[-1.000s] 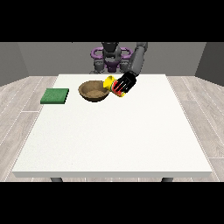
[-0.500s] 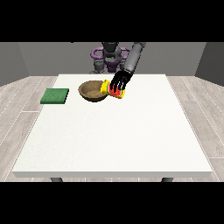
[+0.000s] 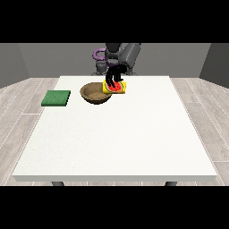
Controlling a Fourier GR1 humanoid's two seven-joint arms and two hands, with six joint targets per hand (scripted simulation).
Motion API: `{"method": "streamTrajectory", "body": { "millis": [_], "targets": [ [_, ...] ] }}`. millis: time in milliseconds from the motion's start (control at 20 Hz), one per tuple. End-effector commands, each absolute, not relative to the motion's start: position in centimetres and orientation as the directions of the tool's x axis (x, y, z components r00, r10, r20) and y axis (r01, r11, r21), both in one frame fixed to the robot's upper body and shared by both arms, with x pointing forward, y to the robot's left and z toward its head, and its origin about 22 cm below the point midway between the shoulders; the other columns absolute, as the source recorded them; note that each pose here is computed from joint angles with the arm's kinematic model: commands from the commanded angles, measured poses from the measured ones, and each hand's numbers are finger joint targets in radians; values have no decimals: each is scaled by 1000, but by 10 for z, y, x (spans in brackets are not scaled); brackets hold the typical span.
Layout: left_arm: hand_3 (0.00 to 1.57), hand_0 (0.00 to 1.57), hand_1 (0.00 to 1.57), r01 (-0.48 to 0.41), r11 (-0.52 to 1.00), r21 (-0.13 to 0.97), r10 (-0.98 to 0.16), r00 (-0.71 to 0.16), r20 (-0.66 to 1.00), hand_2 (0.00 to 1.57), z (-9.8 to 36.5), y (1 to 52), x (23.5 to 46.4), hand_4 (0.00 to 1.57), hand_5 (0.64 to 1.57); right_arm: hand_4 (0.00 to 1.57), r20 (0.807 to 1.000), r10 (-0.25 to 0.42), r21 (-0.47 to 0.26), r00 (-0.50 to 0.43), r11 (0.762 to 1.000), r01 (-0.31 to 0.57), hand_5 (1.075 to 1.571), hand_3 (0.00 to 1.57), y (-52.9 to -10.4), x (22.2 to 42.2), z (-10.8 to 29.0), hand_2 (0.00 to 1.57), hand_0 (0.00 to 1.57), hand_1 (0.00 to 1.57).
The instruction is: Pick the cup and pour the ball into the bowl, then pick the bowl and place it on the pad
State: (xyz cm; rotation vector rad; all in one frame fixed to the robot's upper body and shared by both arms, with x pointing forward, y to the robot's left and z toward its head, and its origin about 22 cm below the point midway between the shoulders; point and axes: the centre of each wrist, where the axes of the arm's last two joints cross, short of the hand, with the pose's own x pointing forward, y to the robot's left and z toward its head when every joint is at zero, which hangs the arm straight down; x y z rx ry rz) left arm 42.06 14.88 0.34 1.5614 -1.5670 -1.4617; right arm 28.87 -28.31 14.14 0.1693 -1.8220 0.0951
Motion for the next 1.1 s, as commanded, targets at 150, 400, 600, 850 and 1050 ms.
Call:
{"method": "streamTrajectory", "body": {
  "millis": [150, 400, 600, 850, 1050],
  "targets": [
    [1571, 1503, 1503, -464, -507, 726, -707, -257, -659, 1571, 16, 92, 420, 1065, 1498, 377, 980, -74, 54, -187, 992, -110, 1566, 0, -294, 296, 115, 0, 0, 0],
    [1571, 1497, 1497, -469, -521, 713, -688, -265, -676, 1571, 3, 73, 400, 1051, 1511, 386, 984, -62, 47, -165, 995, -90, 1566, 0, -284, 302, 104, 0, 0, 0],
    [1571, 1499, 1499, -397, -323, 859, -839, -301, -454, 1571, 16, 85, 409, 1009, 1520, 360, 986, -40, 30, -164, 998, -60, 1564, 0, -313, 292, 105, 0, 0, 0],
    [1482, 1111, 1111, -406, 40, 913, -985, -172, -33, 1474, 30, 138, 421, 947, 1548, 377, 986, -37, 33, -160, 999, -27, 1566, 0, -313, 284, 105, 0, 0, 0],
    [1571, 1241, 1241, -424, 259, 868, -966, -105, 237, 1571, 16, 187, 412, 765, 1568, 382, 986, -50, 44, -158, 998, -41, 1565, 0, -303, 269, 94, 0, 0, 0]
  ]
}}
